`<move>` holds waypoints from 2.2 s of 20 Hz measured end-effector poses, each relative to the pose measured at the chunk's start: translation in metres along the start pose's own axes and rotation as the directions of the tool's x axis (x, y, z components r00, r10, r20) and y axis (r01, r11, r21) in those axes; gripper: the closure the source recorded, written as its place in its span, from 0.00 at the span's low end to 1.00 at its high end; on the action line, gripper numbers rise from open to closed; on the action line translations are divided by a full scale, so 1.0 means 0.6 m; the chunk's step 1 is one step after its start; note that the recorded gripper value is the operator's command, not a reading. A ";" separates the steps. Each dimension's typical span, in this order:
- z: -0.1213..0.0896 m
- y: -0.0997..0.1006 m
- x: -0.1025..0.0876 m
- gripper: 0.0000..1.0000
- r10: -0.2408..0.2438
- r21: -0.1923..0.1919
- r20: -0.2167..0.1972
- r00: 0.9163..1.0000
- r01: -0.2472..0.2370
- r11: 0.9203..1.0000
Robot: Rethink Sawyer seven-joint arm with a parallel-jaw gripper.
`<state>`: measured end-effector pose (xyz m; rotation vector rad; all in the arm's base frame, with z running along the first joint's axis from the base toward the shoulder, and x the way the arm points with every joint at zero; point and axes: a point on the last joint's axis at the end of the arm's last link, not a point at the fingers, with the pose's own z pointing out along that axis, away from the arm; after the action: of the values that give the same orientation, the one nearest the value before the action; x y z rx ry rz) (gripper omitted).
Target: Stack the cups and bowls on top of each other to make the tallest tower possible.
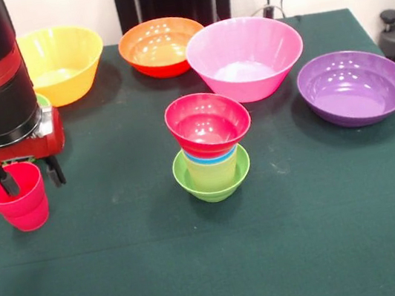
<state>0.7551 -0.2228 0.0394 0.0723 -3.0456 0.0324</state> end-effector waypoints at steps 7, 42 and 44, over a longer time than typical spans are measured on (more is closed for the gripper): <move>0.003 0.003 -0.002 0.00 0.003 -0.003 0.022 1.000 -0.003 1.000; 0.036 -0.003 0.048 0.00 0.022 -0.010 -0.041 0.999 -0.022 1.000; 0.037 -0.001 0.049 0.00 0.022 -0.013 -0.043 0.999 -0.022 1.000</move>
<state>0.7239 -0.2254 0.0198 0.0364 -3.0032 0.0151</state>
